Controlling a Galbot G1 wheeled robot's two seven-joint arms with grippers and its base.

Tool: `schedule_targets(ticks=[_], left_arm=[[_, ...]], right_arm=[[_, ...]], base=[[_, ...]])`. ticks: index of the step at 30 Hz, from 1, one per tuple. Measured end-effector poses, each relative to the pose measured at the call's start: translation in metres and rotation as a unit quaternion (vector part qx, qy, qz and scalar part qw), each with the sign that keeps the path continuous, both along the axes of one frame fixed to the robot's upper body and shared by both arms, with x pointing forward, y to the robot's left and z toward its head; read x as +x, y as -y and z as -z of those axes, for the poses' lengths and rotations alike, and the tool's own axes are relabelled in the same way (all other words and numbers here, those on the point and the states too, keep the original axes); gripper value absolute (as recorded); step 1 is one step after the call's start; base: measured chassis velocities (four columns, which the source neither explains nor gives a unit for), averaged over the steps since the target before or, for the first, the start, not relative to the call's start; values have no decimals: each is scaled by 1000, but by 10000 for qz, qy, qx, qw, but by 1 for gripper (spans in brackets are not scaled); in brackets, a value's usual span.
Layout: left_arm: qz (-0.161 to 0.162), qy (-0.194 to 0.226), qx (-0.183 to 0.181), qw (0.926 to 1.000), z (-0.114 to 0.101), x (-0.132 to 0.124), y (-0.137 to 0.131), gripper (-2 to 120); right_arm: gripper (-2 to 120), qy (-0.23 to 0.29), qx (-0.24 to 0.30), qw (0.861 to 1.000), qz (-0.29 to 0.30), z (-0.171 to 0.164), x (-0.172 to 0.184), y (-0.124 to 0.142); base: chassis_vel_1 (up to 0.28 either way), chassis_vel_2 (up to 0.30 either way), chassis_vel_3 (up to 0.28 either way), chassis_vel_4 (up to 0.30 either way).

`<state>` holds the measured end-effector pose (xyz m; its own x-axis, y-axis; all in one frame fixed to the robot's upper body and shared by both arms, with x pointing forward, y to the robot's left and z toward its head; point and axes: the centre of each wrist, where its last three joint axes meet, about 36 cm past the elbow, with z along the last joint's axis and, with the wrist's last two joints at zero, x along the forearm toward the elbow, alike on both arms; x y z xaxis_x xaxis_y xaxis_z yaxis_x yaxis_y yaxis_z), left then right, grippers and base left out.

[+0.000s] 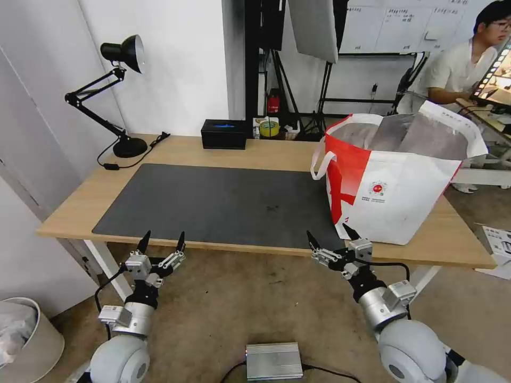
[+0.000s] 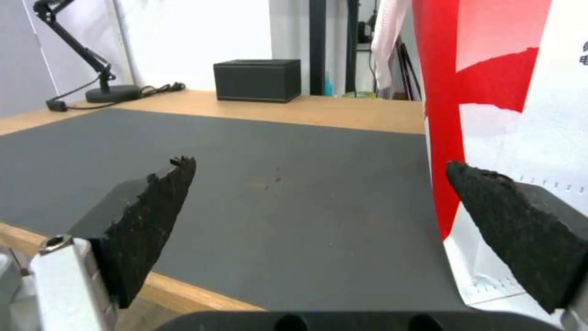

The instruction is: Pick up the trash from the table and place it into the takeout bag.

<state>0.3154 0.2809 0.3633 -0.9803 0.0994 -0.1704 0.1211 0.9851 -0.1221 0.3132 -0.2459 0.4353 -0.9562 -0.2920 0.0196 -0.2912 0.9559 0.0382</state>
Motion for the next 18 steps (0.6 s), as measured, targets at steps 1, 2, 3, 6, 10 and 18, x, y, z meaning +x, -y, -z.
schedule_targets(ticks=[1, 2, 3, 6, 10, 18], left_arm=[[0, 0, 0, 10000, 0, 0, 0, 100], [1, -1, 0, 10000, 0, 0, 0, 100], [2, -2, 0, 10000, 0, 0, 0, 100], [3, -4, 0, 10000, 0, 0, 0, 100], [5, -7, 1, 10000, 0, 0, 0, 100], [7, -8, 1, 10000, 0, 0, 0, 100]], right_arm=[[100, 0, 0, 10000, 0, 0, 0, 0], [100, 0, 0, 10000, 0, 0, 0, 0], [100, 0, 0, 10000, 0, 0, 0, 0], [100, 0, 0, 10000, 0, 0, 0, 0], [100, 0, 0, 10000, 0, 0, 0, 0], [100, 0, 0, 10000, 0, 0, 0, 0]], base=[[0, 0, 0, 0], [0, 0, 0, 0], [0, 0, 0, 0], [0, 0, 0, 0], [0, 0, 0, 0], [0, 0, 0, 0]])
